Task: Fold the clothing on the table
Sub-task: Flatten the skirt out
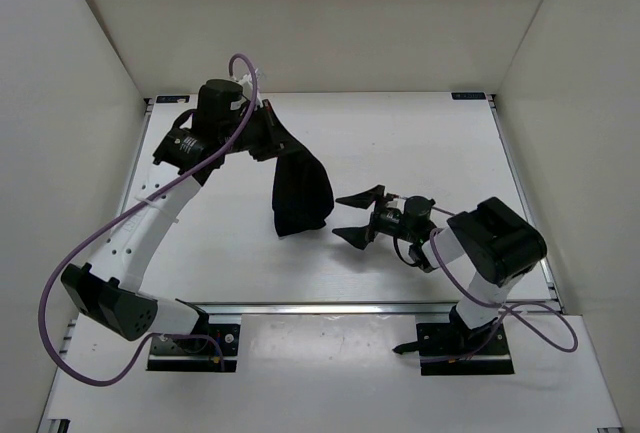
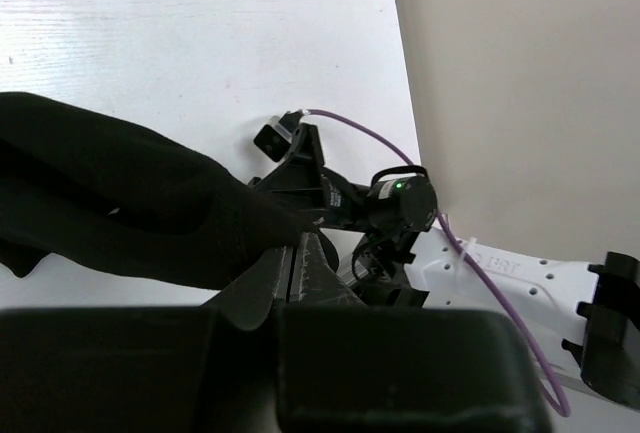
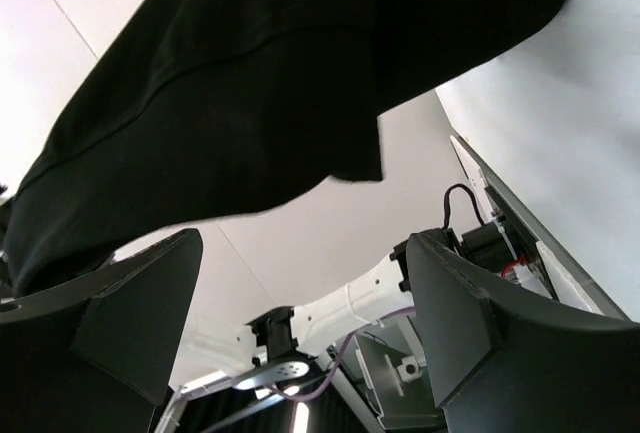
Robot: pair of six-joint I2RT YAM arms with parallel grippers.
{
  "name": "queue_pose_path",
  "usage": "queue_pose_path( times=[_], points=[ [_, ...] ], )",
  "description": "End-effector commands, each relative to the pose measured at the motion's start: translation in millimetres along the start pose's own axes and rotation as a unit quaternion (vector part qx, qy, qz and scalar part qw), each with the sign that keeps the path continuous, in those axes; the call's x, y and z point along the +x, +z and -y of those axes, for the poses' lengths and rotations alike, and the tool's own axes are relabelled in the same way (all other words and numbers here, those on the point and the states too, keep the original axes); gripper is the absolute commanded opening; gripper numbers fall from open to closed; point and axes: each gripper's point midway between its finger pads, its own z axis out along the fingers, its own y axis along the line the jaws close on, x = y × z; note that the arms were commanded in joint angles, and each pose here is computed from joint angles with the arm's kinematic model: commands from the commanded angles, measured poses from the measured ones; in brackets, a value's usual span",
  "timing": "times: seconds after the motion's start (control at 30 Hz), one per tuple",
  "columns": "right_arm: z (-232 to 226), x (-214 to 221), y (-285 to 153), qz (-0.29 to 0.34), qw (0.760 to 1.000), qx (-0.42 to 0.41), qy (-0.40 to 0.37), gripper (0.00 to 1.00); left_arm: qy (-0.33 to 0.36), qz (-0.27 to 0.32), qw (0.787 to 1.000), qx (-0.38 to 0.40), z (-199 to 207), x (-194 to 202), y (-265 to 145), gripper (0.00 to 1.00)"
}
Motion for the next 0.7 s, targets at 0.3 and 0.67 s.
queue_pose_path(
  times=[0.3,0.67],
  points=[
    [-19.7,-9.2,32.2,0.009,0.994,-0.065,0.090,0.81,0.009,0.023,0.999,0.038,18.6,-8.5,-15.1,0.00],
    [-51.0,-7.6,51.2,-0.015,0.985,-0.138,0.101,0.00,0.005,0.025,0.999,0.032,11.2,-8.3,-16.2,0.00]
  ],
)
